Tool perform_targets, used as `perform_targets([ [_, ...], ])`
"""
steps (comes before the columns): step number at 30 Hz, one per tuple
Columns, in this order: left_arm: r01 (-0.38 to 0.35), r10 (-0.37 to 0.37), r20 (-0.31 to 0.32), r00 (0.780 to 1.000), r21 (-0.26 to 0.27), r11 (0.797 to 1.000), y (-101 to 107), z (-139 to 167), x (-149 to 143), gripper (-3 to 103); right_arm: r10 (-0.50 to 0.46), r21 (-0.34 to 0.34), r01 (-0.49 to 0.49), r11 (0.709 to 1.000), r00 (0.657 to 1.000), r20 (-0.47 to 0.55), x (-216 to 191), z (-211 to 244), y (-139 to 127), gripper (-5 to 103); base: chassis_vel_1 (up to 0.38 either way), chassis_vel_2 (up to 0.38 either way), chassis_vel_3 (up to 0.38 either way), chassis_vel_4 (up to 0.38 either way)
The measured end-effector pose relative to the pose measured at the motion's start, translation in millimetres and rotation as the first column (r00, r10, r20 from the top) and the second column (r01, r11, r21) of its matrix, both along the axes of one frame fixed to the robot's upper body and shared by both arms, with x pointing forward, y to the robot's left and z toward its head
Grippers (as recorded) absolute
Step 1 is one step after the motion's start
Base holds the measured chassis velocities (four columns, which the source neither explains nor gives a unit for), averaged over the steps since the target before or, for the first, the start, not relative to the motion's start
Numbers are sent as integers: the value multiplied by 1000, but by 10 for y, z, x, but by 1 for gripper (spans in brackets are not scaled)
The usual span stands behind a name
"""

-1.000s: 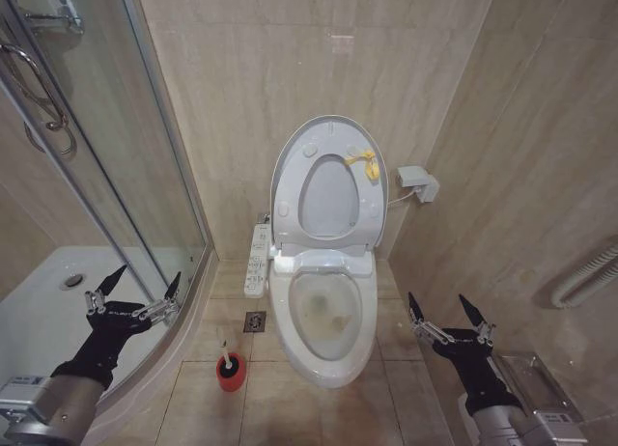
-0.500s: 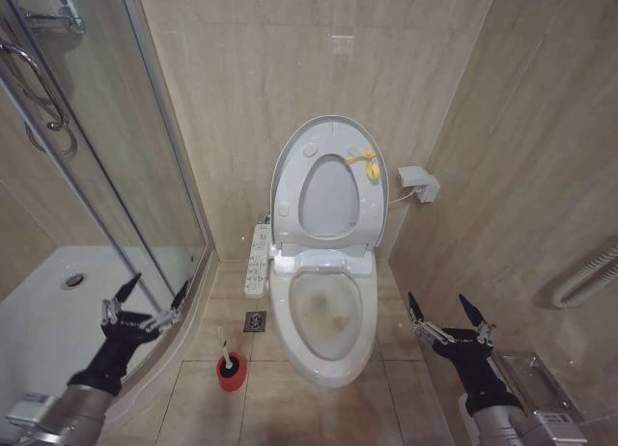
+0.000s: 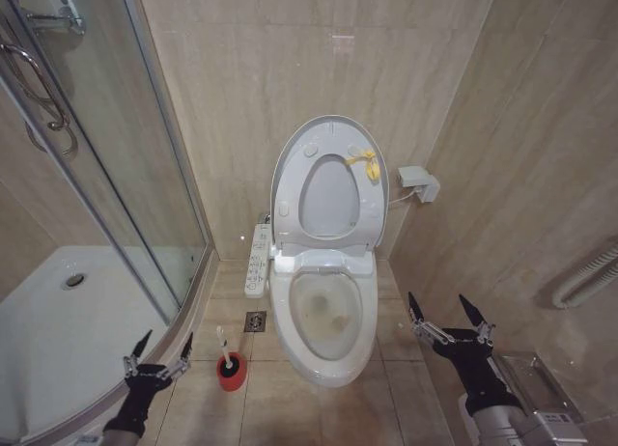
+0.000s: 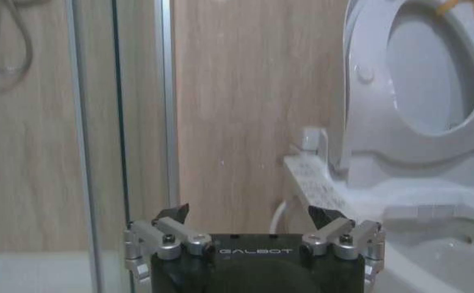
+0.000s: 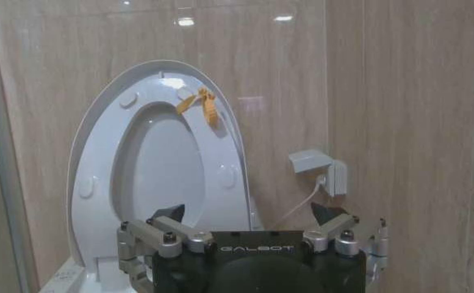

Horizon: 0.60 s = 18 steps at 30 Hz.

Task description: Open the toilet lid, clean the toilet bowl with a toilet brush, close the toilet lid, and flush.

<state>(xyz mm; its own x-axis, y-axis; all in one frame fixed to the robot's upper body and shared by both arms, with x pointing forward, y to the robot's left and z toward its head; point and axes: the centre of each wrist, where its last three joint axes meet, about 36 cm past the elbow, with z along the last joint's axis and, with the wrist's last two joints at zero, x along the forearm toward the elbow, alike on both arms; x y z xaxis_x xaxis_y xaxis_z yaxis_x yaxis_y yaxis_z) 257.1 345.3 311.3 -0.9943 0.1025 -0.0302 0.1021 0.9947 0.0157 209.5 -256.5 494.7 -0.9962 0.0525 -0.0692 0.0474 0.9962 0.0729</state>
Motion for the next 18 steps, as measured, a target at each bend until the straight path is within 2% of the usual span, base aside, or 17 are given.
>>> perform_targets([
  [4, 26, -26, -8, 1000, -30, 999, 9, -415, 183, 100, 0, 0, 0, 1000, 1000, 0, 0, 0, 0, 100, 0, 0, 0, 0],
  [8, 47, -47, 8, 999, -47, 998, 0, -644, 391, 99, 0, 0, 0, 1000, 1000, 0, 0, 0, 0, 100, 0, 0, 0, 0],
  [11, 61, -62, -11, 998, -59, 996, -24, -893, 546, 99, 0, 0, 0, 1000, 1000, 0, 0, 0, 0, 100, 0, 0, 0, 0],
  [13, 63, -65, -18, 998, -67, 996, -35, -955, 571, 96, 0, 0, 0, 1000, 1000, 0, 0, 0, 0, 100, 0, 0, 0, 0],
  [16, 74, -79, -37, 996, -123, 990, -171, -1164, 655, 96, 0, 0, 0, 1000, 1000, 0, 0, 0, 0, 100, 0, 0, 0, 0],
  [18, 88, -93, -33, 995, -121, 989, -232, -1251, 727, 96, 0, 0, 0, 1000, 1000, 0, 0, 0, 0, 100, 0, 0, 0, 0],
])
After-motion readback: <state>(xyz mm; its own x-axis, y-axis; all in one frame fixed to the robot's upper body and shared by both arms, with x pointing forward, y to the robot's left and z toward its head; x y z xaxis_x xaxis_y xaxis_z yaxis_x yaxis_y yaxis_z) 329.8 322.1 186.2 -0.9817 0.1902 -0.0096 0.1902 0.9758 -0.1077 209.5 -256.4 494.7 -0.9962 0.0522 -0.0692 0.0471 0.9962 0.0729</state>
